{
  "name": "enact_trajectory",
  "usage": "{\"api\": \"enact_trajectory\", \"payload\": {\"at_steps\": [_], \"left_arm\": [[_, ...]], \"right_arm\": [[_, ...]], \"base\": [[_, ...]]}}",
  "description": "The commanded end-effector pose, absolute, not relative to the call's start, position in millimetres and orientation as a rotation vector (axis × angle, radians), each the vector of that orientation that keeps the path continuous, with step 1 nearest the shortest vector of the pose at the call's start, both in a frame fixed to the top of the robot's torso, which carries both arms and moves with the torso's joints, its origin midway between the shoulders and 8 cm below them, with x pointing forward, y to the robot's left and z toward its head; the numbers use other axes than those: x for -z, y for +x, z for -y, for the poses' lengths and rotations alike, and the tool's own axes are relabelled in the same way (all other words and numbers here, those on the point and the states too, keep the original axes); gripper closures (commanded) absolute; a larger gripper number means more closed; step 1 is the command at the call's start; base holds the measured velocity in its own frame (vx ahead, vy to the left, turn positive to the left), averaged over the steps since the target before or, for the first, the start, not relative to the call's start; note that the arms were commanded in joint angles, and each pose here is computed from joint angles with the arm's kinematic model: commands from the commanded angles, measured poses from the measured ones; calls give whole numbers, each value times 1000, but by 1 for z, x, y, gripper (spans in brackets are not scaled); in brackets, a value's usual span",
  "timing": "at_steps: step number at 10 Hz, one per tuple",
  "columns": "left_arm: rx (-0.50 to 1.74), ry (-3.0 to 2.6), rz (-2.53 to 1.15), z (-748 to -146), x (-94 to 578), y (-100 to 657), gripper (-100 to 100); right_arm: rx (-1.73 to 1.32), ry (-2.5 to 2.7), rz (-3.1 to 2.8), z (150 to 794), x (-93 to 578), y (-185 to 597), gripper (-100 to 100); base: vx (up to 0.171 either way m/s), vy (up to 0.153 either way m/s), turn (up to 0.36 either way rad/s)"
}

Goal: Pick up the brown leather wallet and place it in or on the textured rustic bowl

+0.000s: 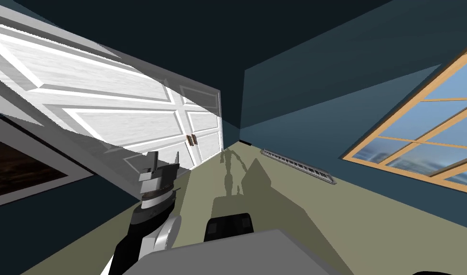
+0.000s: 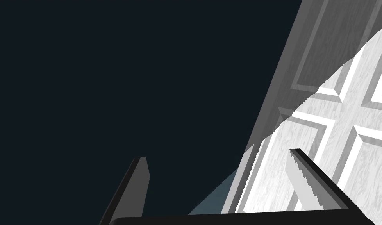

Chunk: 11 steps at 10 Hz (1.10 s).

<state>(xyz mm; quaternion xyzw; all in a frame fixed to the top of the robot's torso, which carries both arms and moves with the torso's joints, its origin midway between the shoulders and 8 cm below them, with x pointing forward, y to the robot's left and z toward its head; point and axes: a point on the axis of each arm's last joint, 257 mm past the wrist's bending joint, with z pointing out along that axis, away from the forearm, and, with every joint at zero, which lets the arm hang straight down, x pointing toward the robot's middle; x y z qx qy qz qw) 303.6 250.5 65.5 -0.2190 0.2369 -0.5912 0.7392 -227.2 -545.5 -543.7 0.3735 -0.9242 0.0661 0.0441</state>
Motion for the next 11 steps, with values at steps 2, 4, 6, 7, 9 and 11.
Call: {"api": "enact_trajectory", "payload": {"at_steps": [2,4,6,7,9,11], "left_arm": [[1297,-480,-520,-251,-65,304,0],[1297,-480,-520,-251,-65,304,0],[1297,-480,-520,-251,-65,304,0],[1297,-480,-520,-251,-65,304,0],[1297,-480,-520,-251,-65,304,0],[1297,-480,-520,-251,-65,304,0]], "right_arm": [[-190,1241,2751,564,527,-238,100],[-177,1325,2687,578,513,-245,100],[-162,1409,2623,592,499,-251,100],[-153,1450,2593,599,492,-252,100],[-136,1530,2535,612,478,-253,100],[-118,1608,2483,624,464,-251,100]], "base": [[65,-29,-114],[71,-26,-188],[95,-44,-202],[99,-66,-283],[73,-98,-252],[81,-96,-261]]}}
